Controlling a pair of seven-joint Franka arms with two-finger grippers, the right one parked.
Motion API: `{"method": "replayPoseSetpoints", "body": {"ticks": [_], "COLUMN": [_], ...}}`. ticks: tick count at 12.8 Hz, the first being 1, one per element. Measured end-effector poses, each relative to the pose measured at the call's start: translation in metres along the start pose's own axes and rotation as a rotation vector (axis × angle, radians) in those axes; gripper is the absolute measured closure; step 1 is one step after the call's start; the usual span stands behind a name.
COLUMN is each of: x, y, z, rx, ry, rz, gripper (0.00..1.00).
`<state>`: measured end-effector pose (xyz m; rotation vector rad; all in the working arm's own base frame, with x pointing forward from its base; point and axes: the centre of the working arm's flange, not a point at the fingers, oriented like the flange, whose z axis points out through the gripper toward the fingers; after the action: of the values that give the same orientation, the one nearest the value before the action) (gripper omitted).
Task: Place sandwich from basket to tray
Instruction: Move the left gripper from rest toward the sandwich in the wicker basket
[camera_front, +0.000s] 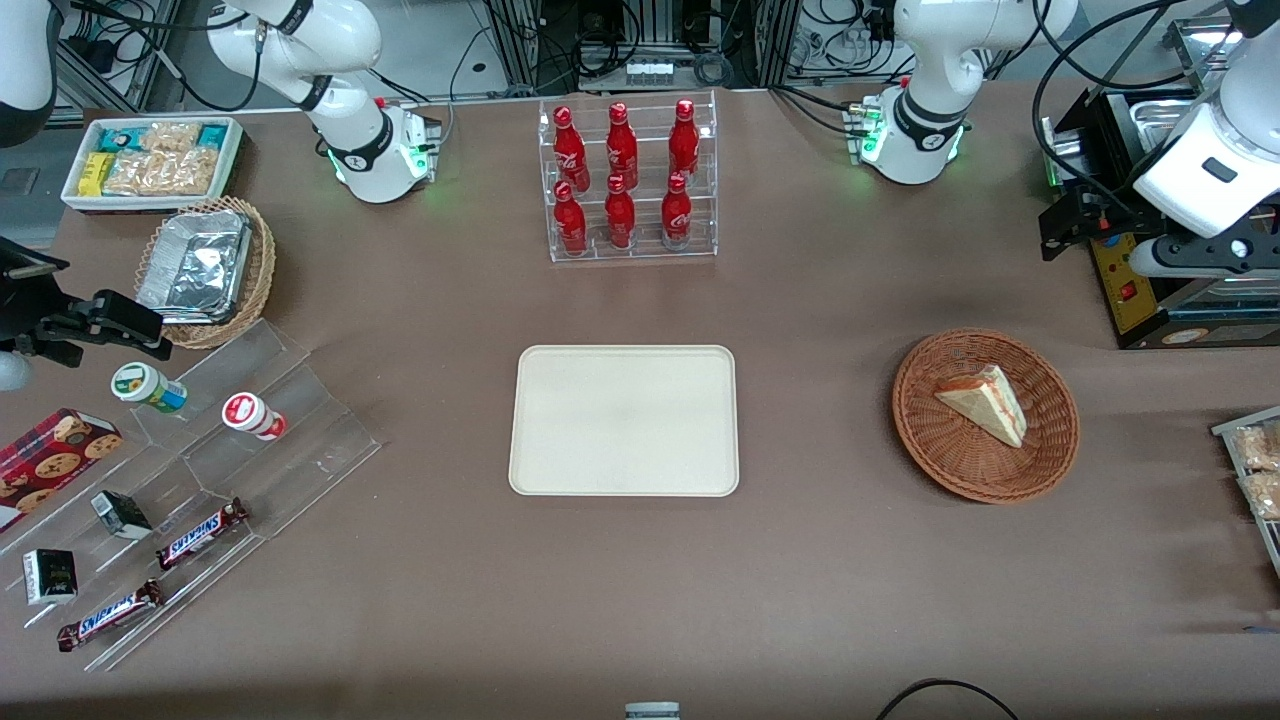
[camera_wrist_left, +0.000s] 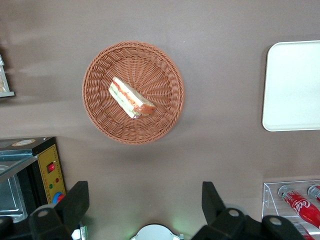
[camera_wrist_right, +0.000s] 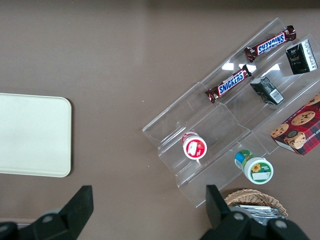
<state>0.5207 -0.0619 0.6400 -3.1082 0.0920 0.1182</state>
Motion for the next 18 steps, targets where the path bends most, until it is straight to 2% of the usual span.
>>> {"method": "replayPoseSetpoints", "body": {"ticks": [8,12,14,16,18], "x": [0.001,0.009,0.016,0.027,0.032], "y": [-0.009,-0.039,-0.052,-0.051,-0.049], "z": [0.002,0.017,0.034,0.069,0.112], "rx": [-0.024,-0.045,-0.047,-0.045,-0.041], "ry": [-0.007,-0.037,-0.054,-0.045,-0.069], "rz": [-0.021,-0.083,-0.131,-0.218,-0.275], "gripper": [0.00,0.00,0.00,0.00,0.00]}}
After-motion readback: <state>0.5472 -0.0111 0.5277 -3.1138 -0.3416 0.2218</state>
